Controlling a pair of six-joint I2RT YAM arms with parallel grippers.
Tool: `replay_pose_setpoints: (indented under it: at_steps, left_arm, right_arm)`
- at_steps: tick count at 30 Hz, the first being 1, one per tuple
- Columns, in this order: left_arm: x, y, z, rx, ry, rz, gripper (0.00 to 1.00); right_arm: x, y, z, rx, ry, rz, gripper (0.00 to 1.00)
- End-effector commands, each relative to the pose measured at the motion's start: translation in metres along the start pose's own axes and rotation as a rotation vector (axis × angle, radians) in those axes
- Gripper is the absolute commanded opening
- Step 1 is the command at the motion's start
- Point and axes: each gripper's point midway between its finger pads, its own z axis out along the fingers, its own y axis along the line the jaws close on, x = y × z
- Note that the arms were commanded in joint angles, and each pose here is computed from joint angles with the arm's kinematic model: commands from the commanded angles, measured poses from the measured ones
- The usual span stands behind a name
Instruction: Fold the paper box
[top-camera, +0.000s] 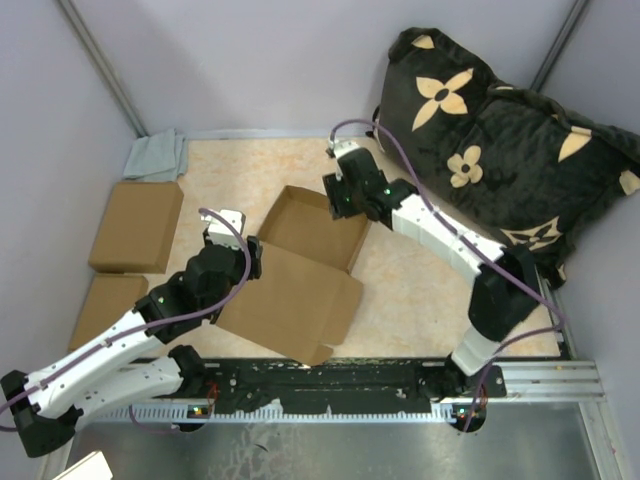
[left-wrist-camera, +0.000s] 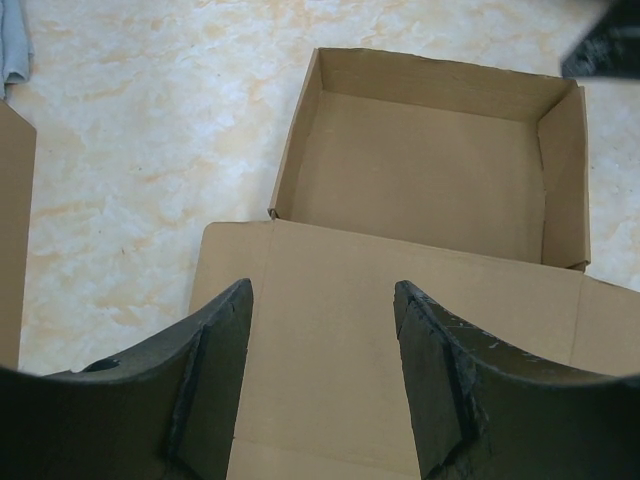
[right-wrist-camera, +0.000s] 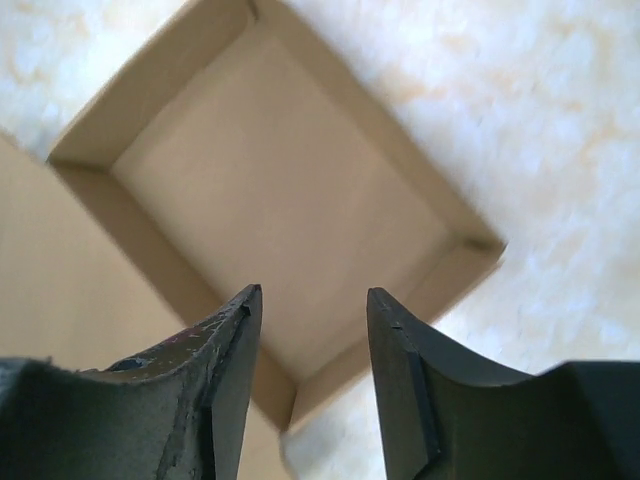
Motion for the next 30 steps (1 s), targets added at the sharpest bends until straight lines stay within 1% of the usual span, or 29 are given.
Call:
replay_pose_setpoints:
  at_steps: [1, 2, 6, 8, 13, 19, 30]
  left_arm:
    - [-0.008, 0.005, -0.001, -0.018, -0.036, -0.016, 0.65]
    - [-0.007, 0.005, -0.001, -0.017, -0.036, -0.016, 0.65]
    - [-0.004, 0.007, -0.001, -0.023, -0.028, -0.017, 0.65]
    - [-0.003, 0.009, -0.002, -0.032, -0.027, -0.02, 0.65]
    - [-0.004, 0.012, -0.003, -0.044, -0.036, -0.025, 0.65]
    - [-0.001, 0.01, -0.001, -0.04, -0.027, -0.015, 0.65]
    - [0.002, 0.01, 0.001, -0.044, -0.014, -0.005, 0.65]
  right_arm:
    - [-0.035, -0.024, 0.048, 0.013, -0.011, -0.1, 0.49]
    - [-0.05, -0.023, 0.057, -0.006, -0.029, -0.118, 0.5]
    - [-0.07, -0.025, 0.099, -0.018, -0.026, -0.232, 0.5]
    - [-0.071, -0.027, 0.119, -0.012, -0.013, -0.279, 0.51]
    - [-0.074, -0.026, 0.143, -0.051, 0.01, -0.338, 0.51]
    - [-0.062, -0.018, 0.161, -0.115, 0.054, -0.346, 0.51]
    - [-0.029, -0.002, 0.187, -0.214, 0.125, -0.28, 0.49]
